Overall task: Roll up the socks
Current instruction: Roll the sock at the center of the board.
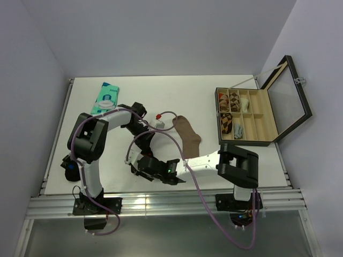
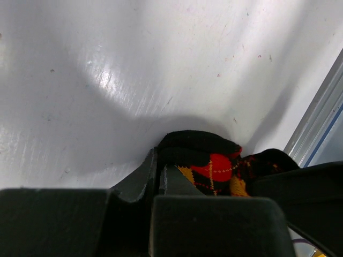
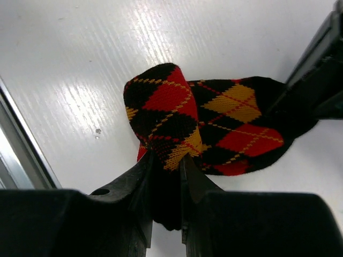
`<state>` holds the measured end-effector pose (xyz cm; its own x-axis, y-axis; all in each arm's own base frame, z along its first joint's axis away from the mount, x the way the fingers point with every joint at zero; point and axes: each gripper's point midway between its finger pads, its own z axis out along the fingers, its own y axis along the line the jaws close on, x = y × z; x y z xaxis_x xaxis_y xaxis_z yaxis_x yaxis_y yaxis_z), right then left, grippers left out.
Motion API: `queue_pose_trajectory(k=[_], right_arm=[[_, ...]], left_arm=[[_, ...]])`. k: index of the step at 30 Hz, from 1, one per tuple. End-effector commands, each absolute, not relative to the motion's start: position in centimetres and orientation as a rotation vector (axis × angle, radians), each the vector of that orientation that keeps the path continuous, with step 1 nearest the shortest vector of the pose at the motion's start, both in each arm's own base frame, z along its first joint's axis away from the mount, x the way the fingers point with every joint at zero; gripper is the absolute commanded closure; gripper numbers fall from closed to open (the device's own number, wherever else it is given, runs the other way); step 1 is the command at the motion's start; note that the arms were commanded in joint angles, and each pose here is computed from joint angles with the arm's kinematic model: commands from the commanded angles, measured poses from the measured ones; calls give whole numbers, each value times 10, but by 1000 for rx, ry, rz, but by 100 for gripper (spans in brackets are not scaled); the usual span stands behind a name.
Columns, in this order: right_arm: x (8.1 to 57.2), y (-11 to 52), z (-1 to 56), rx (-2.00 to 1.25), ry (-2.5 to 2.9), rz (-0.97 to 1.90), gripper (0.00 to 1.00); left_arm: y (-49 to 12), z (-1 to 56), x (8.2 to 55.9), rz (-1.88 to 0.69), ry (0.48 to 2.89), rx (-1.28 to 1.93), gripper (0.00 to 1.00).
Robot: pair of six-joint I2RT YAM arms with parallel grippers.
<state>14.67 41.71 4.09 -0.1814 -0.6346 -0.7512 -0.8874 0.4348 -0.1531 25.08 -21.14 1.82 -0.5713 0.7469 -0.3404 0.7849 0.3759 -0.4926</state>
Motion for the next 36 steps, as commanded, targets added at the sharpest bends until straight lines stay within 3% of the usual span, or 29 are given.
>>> queue_pose_trajectory(k=[1, 8, 13, 18, 24, 35, 36], right_arm=[[125, 435, 32, -1324, 1934, 620, 100], [122, 426, -1, -1331, 2046, 707, 100], [116, 417, -35, -1345, 2176, 734, 100], [117, 401, -51, -1305, 2276, 775, 100], [114, 388, -63, -1274, 2364, 789, 100], [112, 367, -79, -1213, 2463, 801, 100], [112, 365, -79, -1217, 2473, 802, 100]], left_arm=[[-224, 23, 266, -978, 2488, 1431, 100], [-227, 22, 263, -978, 2482, 1452, 100], [-228, 22, 271, -920, 2460, 1435, 81], [-224, 26, 282, -823, 2440, 1398, 68], [-226, 39, 301, -730, 2401, 1315, 58], [-212, 86, 354, -549, 2312, 1063, 48], [-209, 89, 355, -550, 2314, 1054, 36]])
